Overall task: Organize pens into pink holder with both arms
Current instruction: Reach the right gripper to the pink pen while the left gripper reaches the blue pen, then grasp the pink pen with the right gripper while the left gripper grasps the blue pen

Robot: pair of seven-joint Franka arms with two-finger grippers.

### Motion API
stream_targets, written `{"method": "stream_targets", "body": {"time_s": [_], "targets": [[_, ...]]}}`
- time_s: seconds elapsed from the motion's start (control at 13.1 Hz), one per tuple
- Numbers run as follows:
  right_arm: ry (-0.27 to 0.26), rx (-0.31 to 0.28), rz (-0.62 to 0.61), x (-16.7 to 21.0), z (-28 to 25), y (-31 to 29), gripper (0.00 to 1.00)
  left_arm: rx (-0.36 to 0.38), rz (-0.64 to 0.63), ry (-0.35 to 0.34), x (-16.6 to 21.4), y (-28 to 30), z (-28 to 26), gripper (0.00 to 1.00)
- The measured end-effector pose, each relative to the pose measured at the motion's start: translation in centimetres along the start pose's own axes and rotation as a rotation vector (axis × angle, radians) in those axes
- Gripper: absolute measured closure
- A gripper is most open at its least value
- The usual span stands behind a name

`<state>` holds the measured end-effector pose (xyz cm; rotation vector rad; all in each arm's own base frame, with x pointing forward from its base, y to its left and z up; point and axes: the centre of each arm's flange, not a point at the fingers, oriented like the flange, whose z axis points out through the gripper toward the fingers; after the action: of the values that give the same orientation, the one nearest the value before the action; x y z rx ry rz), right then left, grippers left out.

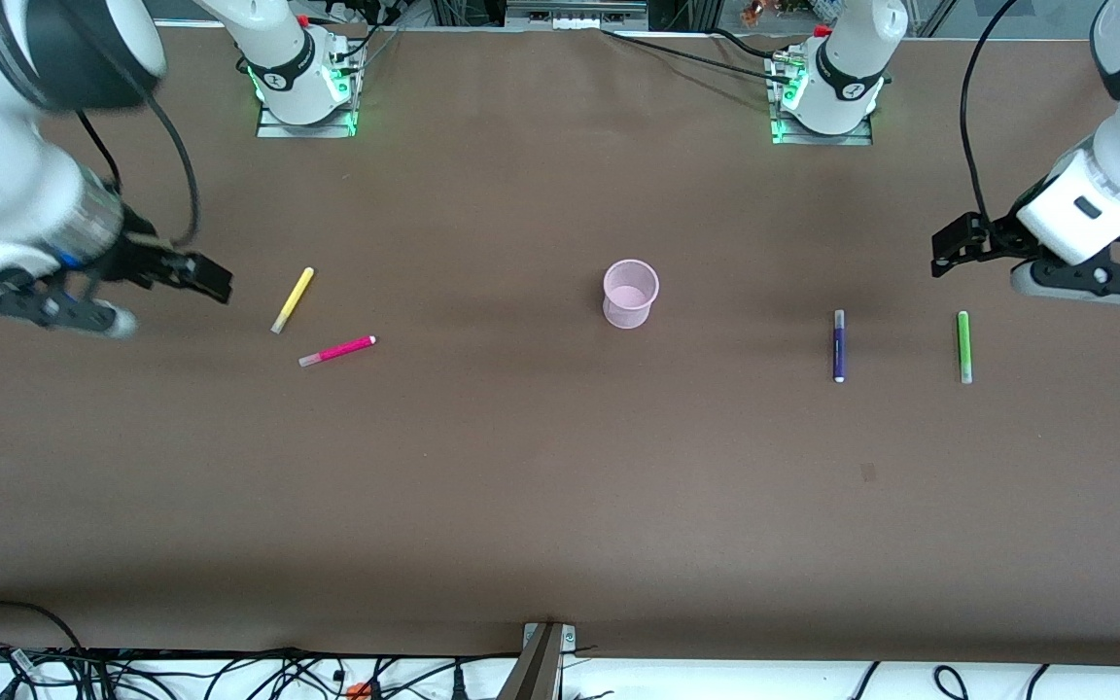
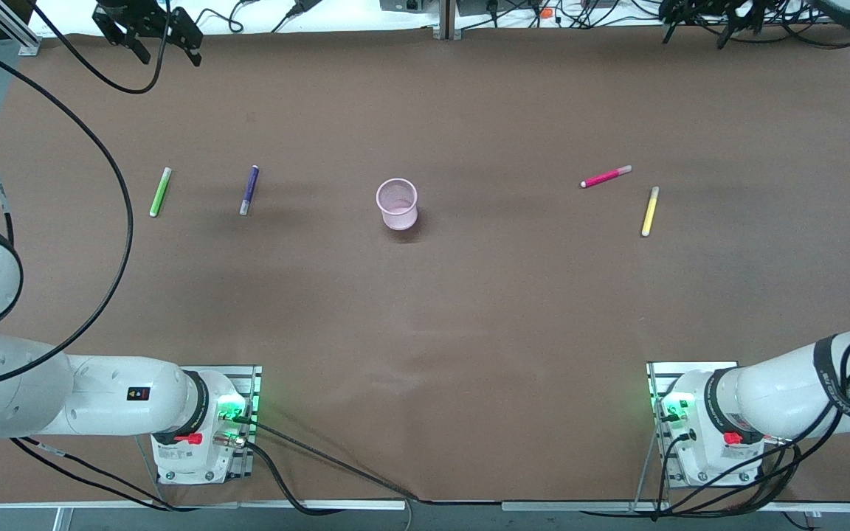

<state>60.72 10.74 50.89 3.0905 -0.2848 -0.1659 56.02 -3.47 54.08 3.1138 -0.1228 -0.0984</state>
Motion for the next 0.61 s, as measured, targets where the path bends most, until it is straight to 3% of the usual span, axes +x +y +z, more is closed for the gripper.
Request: {"method": "stream_targets", "body": {"time_s": [0.31,0.61], "targets": [[-0.101,-0.033,0.002,0.8,5.3,-1.0,0.00,-0.006,0.013,-0.137,0.6,0.5,2.6,0.00],[-0.150,-0.034,0.181,0.2,11.8,-3.1,0.00,-0.002,0.077,-0.196,4.4,3.6,11.0,0.00]]}}
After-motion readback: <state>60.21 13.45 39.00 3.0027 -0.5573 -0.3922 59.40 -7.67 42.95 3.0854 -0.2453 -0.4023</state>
